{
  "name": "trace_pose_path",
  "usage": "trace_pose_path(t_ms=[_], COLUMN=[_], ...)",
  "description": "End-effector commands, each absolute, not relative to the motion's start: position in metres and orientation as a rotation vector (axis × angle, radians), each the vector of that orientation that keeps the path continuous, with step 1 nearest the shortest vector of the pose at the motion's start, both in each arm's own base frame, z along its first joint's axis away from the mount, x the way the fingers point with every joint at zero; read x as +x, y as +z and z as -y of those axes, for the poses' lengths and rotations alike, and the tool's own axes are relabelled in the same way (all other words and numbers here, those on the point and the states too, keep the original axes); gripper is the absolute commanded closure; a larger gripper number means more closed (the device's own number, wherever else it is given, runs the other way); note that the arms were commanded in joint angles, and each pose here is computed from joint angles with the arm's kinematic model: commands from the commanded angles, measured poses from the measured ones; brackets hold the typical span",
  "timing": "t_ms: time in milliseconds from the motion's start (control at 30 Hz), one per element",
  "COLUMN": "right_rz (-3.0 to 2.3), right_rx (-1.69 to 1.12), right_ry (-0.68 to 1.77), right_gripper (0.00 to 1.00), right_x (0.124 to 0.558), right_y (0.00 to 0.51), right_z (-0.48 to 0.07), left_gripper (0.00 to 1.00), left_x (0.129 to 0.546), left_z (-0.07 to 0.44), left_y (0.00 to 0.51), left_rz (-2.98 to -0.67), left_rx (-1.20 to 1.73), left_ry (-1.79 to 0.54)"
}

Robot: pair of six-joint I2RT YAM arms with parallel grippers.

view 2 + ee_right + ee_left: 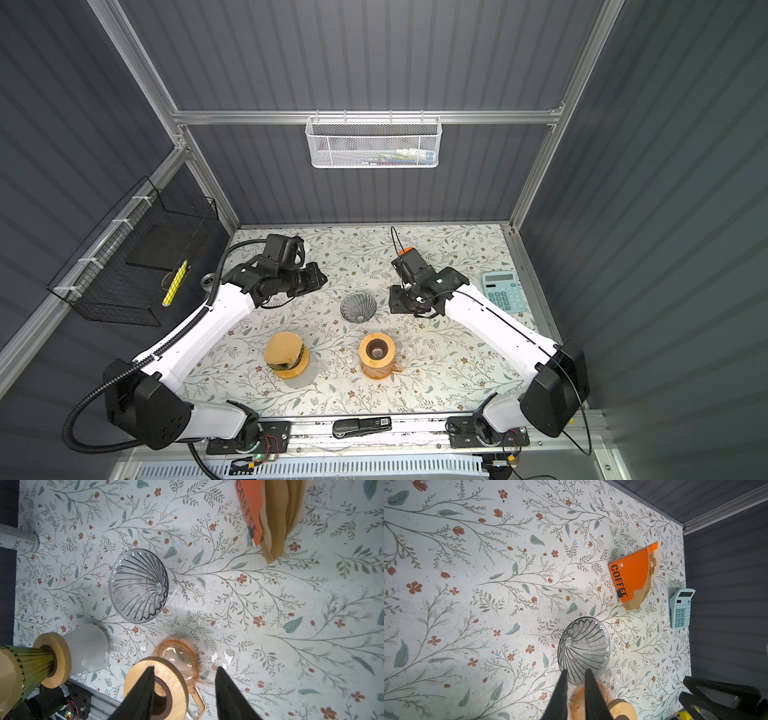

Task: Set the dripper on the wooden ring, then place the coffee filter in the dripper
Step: 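Raise the right gripper and move it over the clear ribbed glass dripper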

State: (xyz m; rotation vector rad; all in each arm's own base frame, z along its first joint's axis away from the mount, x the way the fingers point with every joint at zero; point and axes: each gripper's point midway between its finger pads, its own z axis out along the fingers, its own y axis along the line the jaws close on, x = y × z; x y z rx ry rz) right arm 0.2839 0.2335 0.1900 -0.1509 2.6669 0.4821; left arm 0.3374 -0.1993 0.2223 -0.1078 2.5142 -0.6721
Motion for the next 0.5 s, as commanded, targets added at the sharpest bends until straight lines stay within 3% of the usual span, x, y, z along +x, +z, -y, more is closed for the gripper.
trace_pose_path(t_ms=[0,467], right_rz=[-2.622,-2.717], right_rx=[-0.2,-0.266], right_ry=[0.536,0.511], right_gripper=[0.51,0.53], right_x=[0.302,0.33], right_y=[0.196,0.139], right_z=[-0.251,-0.283], left_gripper=[0.83,0.82], left_x=[0.338,0.339], left_z=[0.205,0.202], left_y=[0.23,0.232], left_rz=[-2.508,-2.498], left_rx=[-0.078,-0.114], left_ry=[-0.695,-0.69])
